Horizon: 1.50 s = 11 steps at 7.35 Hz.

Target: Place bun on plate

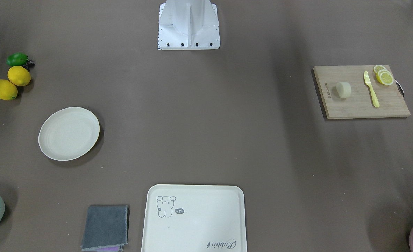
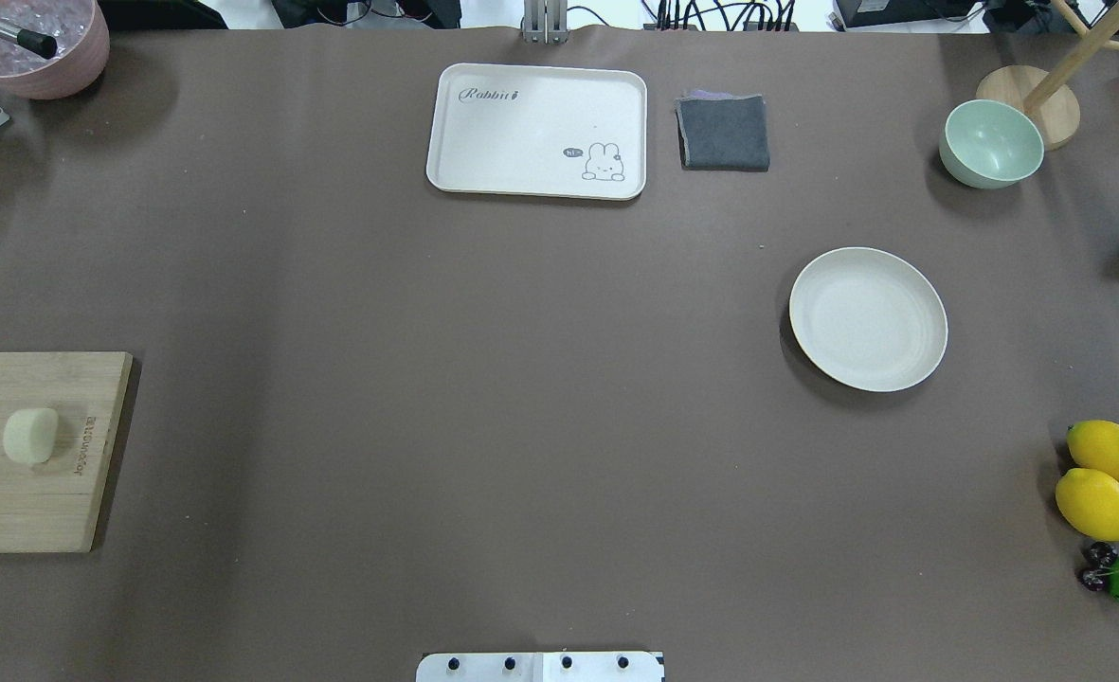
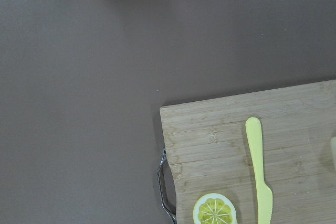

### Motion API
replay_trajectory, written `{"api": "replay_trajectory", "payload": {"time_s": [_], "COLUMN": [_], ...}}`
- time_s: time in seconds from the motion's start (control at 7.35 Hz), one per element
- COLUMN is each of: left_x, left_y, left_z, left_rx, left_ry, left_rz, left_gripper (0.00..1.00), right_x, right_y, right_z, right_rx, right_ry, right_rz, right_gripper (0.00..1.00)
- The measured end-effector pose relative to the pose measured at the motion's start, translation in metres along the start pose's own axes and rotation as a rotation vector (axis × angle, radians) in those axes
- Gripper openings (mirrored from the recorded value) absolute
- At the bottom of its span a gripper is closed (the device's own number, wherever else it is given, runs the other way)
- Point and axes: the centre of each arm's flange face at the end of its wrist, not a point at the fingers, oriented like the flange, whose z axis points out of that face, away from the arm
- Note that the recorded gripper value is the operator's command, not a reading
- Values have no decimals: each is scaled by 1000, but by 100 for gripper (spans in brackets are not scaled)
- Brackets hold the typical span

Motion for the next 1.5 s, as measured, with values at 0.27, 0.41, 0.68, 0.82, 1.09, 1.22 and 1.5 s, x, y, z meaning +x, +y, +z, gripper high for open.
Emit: {"api": "replay_trajectory", "payload": {"time_s": [0.27,0.41,0.68,0.82,1.09,1.22,1.5], "left_x": [0,0,0,0,5,8,14], "left_y": [1,2,2,2,-6,-10,-21], "left_z": [0,1,1,1,-5,-9,-17], "left_rx": [10,22,30,32,55,79,141], "left_ry": [-1,-3,-4,-4,-8,-11,-21], "left_rz": [11,23,32,33,54,75,134], "left_gripper": [98,98,98,98,98,98,98], "right_x": [0,0,0,-1,-20,-36,-59], "right_y": [0,0,0,-1,-10,-19,-40], "right_z": [0,0,0,-1,-23,-38,-64], "right_rx": [0,0,0,3,51,86,143], "right_ry": [0,0,0,0,-9,-32,-53], "right_rz": [0,0,0,-2,-45,-76,-128], "right_gripper": [100,100,100,100,100,100,100]}}
